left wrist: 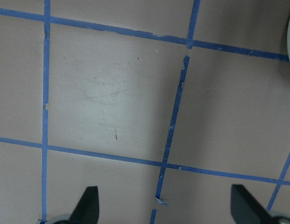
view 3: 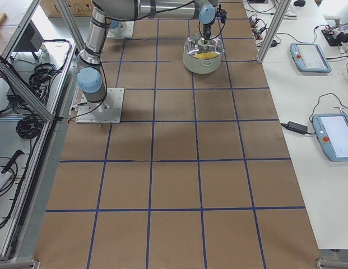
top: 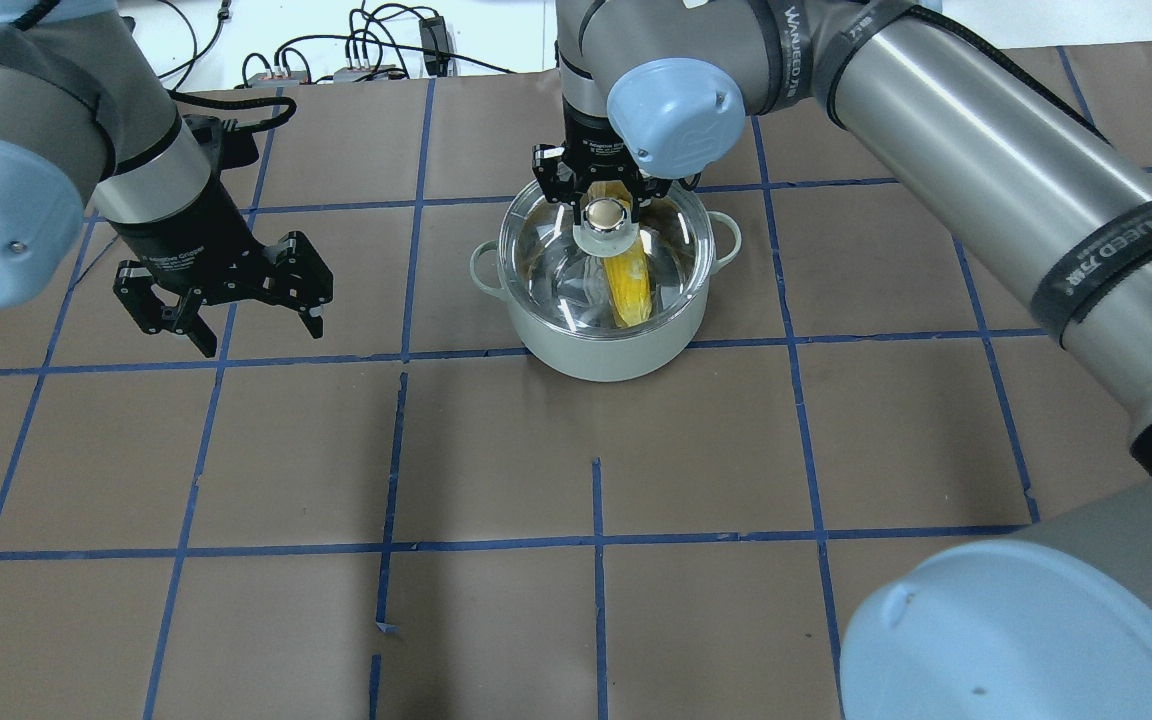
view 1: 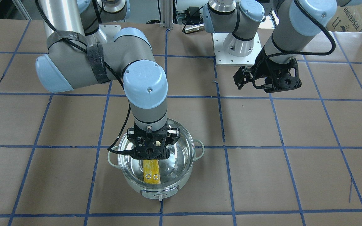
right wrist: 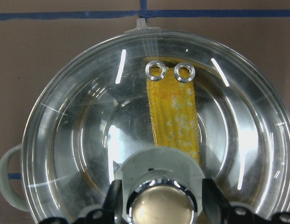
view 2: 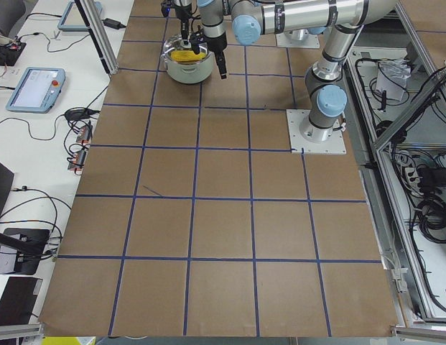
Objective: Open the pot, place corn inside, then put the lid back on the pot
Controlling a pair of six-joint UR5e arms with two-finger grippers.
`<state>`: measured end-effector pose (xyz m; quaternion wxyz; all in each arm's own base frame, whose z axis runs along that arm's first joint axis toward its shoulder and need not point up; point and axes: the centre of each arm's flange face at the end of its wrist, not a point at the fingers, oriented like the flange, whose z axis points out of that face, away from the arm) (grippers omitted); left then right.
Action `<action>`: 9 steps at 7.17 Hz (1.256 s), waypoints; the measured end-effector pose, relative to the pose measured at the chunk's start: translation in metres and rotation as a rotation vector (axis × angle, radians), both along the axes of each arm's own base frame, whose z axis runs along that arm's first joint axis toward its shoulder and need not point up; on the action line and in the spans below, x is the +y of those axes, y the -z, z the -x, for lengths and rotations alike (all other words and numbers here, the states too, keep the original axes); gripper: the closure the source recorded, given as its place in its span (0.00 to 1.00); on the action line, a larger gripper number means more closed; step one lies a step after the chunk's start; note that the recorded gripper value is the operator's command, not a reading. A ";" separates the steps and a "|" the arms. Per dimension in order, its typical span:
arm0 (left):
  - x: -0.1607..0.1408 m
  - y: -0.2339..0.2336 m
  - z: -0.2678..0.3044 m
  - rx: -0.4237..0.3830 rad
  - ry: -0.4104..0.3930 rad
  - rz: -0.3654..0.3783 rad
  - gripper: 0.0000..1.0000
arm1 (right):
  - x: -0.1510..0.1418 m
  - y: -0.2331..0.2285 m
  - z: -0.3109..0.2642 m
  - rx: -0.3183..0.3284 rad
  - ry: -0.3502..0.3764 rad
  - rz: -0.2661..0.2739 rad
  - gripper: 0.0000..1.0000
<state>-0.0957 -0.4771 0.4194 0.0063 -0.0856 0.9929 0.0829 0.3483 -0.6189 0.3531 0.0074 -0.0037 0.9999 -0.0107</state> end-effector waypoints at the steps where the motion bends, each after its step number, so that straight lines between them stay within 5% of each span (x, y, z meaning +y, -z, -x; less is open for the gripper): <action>1: 0.000 -0.003 -0.001 -0.001 0.000 0.005 0.00 | -0.001 0.000 0.001 0.002 0.002 0.001 0.15; 3: -0.004 -0.012 -0.002 -0.003 -0.002 0.020 0.00 | -0.006 -0.007 0.009 0.001 -0.003 0.015 0.01; 5: -0.008 -0.019 -0.002 -0.002 -0.008 0.033 0.00 | -0.015 -0.041 0.044 0.003 -0.062 0.039 0.00; 9: -0.007 -0.037 -0.002 -0.004 -0.008 0.060 0.00 | 0.030 -0.117 0.176 0.005 -0.238 -0.138 0.00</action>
